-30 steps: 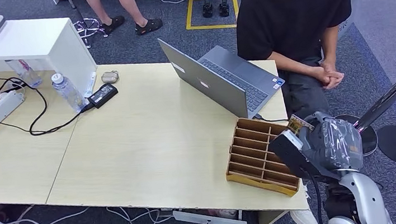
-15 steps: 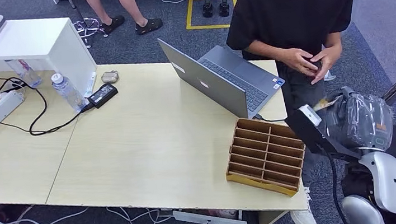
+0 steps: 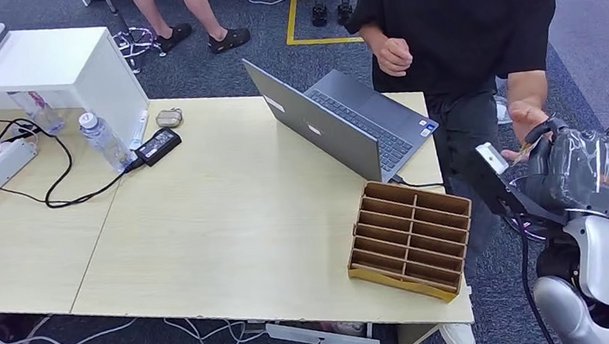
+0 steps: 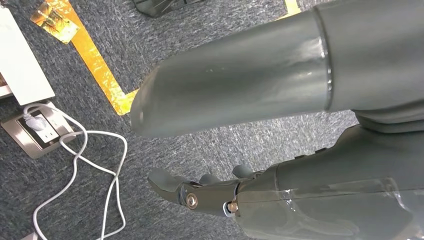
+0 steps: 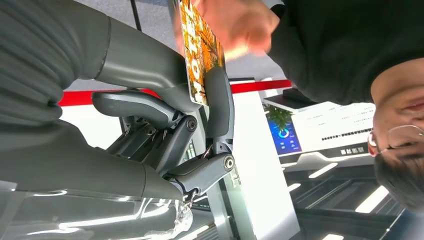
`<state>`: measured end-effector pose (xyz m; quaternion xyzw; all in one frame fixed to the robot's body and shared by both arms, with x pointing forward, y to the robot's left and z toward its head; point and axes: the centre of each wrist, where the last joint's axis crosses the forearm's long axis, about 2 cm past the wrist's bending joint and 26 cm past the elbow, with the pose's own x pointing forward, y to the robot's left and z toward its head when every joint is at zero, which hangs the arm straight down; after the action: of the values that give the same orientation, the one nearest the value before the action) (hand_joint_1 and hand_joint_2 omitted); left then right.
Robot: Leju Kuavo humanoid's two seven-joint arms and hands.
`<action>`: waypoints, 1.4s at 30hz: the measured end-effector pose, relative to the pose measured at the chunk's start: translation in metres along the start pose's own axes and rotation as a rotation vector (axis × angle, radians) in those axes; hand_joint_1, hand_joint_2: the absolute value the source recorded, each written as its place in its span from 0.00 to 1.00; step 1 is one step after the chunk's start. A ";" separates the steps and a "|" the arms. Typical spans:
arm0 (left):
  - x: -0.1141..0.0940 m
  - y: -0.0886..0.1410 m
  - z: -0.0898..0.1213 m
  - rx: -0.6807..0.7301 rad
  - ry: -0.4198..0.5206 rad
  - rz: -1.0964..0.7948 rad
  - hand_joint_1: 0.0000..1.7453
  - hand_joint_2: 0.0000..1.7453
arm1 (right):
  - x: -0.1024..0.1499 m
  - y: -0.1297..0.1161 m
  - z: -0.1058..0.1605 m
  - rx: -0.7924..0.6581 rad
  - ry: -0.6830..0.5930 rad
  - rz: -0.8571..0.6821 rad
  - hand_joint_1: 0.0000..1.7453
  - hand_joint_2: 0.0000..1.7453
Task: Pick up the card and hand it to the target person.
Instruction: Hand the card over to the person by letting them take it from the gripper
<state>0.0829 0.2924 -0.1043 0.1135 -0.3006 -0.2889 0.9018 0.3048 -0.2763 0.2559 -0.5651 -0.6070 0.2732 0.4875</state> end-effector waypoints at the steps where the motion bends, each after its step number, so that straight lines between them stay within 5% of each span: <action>1: 0.000 0.000 0.000 0.000 -0.001 0.000 0.00 0.00 | -0.002 0.002 -0.001 0.002 0.000 -0.007 0.97 1.00; 18: 0.002 -0.002 0.000 -0.002 -0.004 0.002 0.00 0.00 | -0.011 0.024 -0.007 0.065 0.057 -0.146 0.91 1.00; 19: 0.002 -0.002 0.000 -0.002 -0.004 0.002 0.00 0.00 | -0.011 0.025 -0.007 0.068 0.060 -0.146 0.86 1.00; 20: 0.002 -0.002 0.000 -0.002 -0.004 0.002 0.00 0.00 | -0.011 0.026 -0.007 0.072 0.062 -0.145 0.67 1.00; 24: 0.002 -0.002 0.000 -0.002 -0.004 0.002 0.00 0.00 | -0.011 0.031 -0.006 0.088 0.072 -0.143 0.37 1.00; 26: 0.002 -0.002 0.000 -0.002 -0.004 0.002 0.00 0.00 | -0.011 0.033 -0.006 0.096 0.076 -0.142 0.03 1.00; 27: 0.002 -0.002 0.000 -0.001 -0.004 0.002 0.00 0.00 | -0.011 0.034 -0.006 0.099 0.078 -0.141 0.00 1.00; 42: 0.001 -0.002 0.000 -0.001 -0.003 0.003 0.00 0.00 | -0.012 0.045 -0.003 0.129 0.099 -0.126 0.00 1.00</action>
<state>0.0827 0.2896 -0.1043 0.1123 -0.3021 -0.2879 0.9018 0.3247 -0.2787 0.2136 -0.5060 -0.5977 0.2523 0.5684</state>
